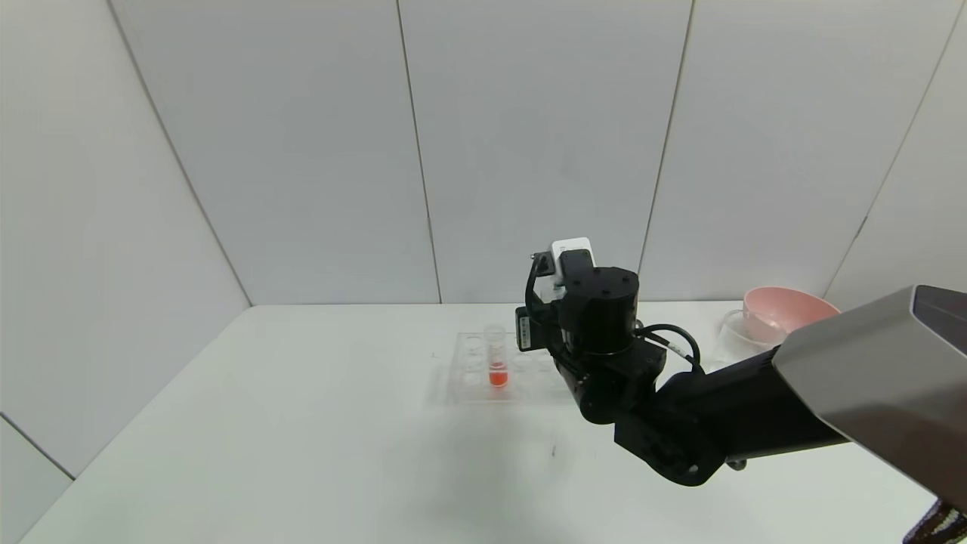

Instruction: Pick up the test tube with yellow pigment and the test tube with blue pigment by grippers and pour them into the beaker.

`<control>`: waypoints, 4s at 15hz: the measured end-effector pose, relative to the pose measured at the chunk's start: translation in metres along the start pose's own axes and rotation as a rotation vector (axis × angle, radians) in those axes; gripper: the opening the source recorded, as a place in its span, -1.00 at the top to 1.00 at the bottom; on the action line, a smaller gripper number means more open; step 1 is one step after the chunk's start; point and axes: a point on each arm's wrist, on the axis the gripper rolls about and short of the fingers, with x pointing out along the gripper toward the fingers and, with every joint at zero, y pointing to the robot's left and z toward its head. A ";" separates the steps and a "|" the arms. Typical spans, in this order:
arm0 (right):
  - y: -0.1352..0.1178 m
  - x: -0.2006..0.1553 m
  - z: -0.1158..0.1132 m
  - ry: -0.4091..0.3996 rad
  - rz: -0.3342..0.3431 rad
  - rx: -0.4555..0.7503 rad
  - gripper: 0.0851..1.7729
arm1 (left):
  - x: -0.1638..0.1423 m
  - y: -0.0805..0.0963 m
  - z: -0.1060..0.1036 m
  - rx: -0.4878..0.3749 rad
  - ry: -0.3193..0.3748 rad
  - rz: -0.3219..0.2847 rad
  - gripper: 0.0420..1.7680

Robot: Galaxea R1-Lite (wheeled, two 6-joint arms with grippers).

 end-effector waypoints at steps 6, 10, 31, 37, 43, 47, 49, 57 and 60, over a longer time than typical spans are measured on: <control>-0.016 -0.018 0.013 0.007 0.100 -0.022 0.41 | 0.000 0.000 0.000 0.000 0.000 0.000 -1.00; -0.049 -0.055 0.019 0.054 0.261 -0.073 0.41 | 0.000 0.000 0.000 0.000 0.000 0.000 -1.00; -0.316 -0.085 0.098 0.279 0.443 -0.152 0.41 | 0.000 0.000 0.000 0.000 0.000 0.000 -1.00; -0.361 -0.058 0.105 0.353 0.422 -0.295 0.41 | 0.000 0.000 0.000 0.000 0.000 0.000 -1.00; -0.372 -0.041 0.114 0.510 0.374 -0.380 0.41 | 0.000 0.000 0.000 0.000 0.000 0.000 -1.00; -0.370 -0.027 0.109 0.604 0.331 -0.559 0.41 | 0.000 0.000 0.000 0.000 0.000 0.000 -1.00; -0.365 -0.020 0.106 0.606 0.345 -0.579 0.41 | 0.000 0.000 0.000 0.000 0.000 0.000 -1.00; -0.350 -0.012 0.099 0.685 0.357 -0.728 0.41 | 0.000 0.000 0.000 0.000 0.000 0.000 -1.00; -0.350 -0.013 0.099 0.735 0.312 -0.794 0.41 | 0.000 0.000 0.000 0.000 0.000 0.000 -1.00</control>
